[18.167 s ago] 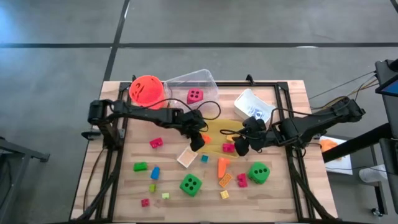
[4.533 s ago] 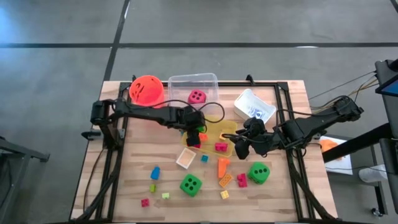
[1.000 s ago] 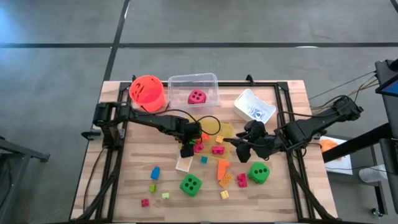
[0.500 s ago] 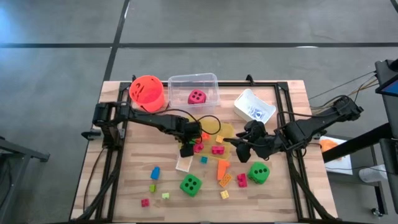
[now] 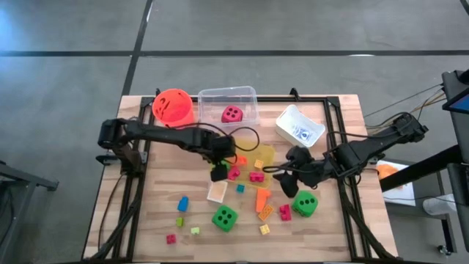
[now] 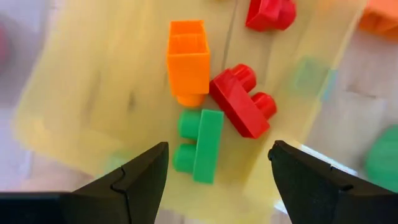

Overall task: Pick & Place Toys
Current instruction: Put the green dice into the transparent bin

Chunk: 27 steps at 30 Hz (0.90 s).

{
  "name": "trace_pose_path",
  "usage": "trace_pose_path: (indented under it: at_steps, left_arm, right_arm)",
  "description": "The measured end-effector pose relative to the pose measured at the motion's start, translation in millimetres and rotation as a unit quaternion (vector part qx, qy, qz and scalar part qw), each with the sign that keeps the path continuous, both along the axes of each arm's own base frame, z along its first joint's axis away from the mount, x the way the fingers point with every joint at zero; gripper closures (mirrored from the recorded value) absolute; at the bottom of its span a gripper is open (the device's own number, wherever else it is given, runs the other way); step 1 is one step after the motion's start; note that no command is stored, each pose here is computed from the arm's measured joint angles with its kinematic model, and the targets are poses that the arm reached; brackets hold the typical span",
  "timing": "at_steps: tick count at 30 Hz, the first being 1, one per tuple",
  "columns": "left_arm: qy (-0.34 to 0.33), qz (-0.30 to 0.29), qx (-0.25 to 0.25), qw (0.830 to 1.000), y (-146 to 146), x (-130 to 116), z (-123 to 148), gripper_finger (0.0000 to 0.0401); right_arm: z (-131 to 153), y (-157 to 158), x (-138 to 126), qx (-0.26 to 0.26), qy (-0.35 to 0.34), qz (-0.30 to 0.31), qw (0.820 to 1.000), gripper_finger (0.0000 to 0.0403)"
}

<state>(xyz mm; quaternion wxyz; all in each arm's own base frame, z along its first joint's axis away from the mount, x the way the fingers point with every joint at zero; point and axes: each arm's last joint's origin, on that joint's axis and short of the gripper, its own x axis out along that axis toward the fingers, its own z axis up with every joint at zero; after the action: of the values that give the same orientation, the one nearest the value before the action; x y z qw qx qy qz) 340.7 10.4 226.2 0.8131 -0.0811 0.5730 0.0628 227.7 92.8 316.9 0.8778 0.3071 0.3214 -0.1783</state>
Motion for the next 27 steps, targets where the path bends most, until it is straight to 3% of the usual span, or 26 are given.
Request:
trace_pose_path:
  at_steps: [9, 12, 21, 27]
  left_arm:
    - [-0.083, 0.029, -0.017, 0.996, -7.9, -37.1, 59.9, 0.0125]
    - [-0.106, 0.040, -0.025, 0.993, -10.4, -50.1, 71.8, 0.0125]
    - [-0.107, 0.086, -0.054, 0.989, -17.0, -77.0, 68.0, 0.0125]
    - [-0.077, 0.103, -0.062, 0.990, -21.5, -82.2, 50.1, 0.0125]
  right_arm:
    - [3.5, 1.9, -0.1, 0.000, 0.006, 0.045, 0.999, 0.0181]
    - [3.2, 1.9, -0.2, 0.014, 0.006, 0.033, 0.999, 0.0181]
    - [-2.2, 4.3, -0.9, 0.067, 0.029, 0.048, 0.996, 0.0174]
    - [-8.4, 4.8, -1.0, 0.077, 0.038, 0.048, 0.995, 0.0103]
